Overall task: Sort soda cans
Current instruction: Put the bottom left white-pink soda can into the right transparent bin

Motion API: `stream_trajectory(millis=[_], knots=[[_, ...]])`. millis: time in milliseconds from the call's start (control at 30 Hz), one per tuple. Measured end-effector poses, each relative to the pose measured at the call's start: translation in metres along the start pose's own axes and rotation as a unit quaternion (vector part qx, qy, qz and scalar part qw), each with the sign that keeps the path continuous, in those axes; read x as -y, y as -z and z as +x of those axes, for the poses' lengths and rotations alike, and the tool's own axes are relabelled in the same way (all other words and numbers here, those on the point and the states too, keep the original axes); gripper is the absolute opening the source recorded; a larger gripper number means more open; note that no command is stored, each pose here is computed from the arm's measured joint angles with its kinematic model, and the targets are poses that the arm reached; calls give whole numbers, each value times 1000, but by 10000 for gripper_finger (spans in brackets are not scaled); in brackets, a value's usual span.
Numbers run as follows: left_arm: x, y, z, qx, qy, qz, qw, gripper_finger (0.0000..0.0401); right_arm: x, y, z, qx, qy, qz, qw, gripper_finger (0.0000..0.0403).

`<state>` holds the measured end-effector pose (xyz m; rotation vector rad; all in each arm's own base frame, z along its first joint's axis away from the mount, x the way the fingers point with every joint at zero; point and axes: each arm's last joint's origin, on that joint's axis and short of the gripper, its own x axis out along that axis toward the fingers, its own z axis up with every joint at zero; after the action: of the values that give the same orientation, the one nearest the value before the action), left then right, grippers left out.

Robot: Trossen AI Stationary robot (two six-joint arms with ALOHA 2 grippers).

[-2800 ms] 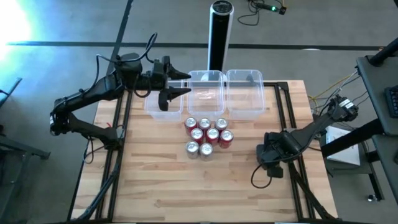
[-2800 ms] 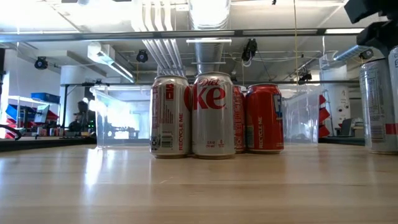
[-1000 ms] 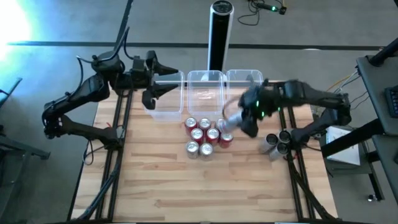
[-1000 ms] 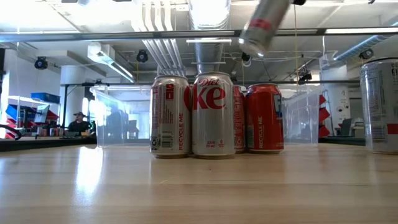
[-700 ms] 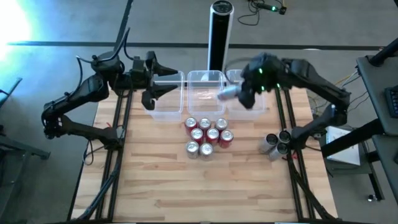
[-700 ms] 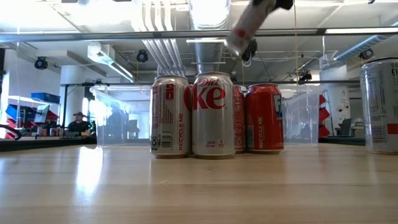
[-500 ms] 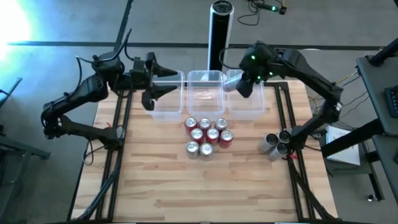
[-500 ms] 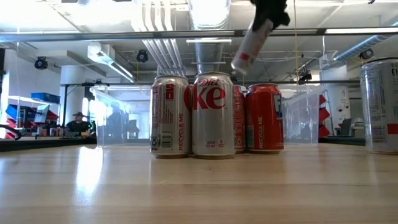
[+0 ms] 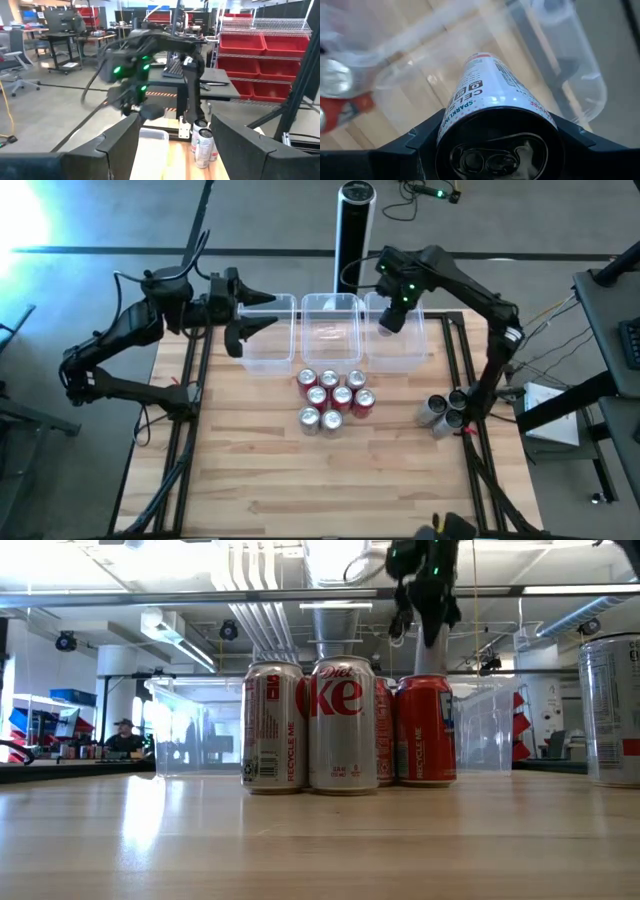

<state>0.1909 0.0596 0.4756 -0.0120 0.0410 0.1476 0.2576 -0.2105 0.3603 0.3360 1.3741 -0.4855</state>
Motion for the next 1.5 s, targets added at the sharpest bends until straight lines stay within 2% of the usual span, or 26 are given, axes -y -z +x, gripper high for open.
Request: stream_trajectory(millis=[167,400,533,767,1000,1500], knots=[[0,0,-1,-3,0,-1,1000,231,13,-10,29,-29,0,39,999,250],[0,0,-2,-3,0,2,1000,231,30,-24,60,-27,7,111,993,252],[0,0,-2,-3,-7,10,1000,231,34,-31,74,-37,31,128,991,249],[0,0,-2,-3,-8,18,1000,231,39,-36,95,-63,26,161,985,254],[0,2,-2,-11,-8,21,1000,231,43,-41,98,-35,29,166,985,249],[0,3,-2,-18,-7,21,1000,231,46,-41,98,-31,16,185,982,253]])
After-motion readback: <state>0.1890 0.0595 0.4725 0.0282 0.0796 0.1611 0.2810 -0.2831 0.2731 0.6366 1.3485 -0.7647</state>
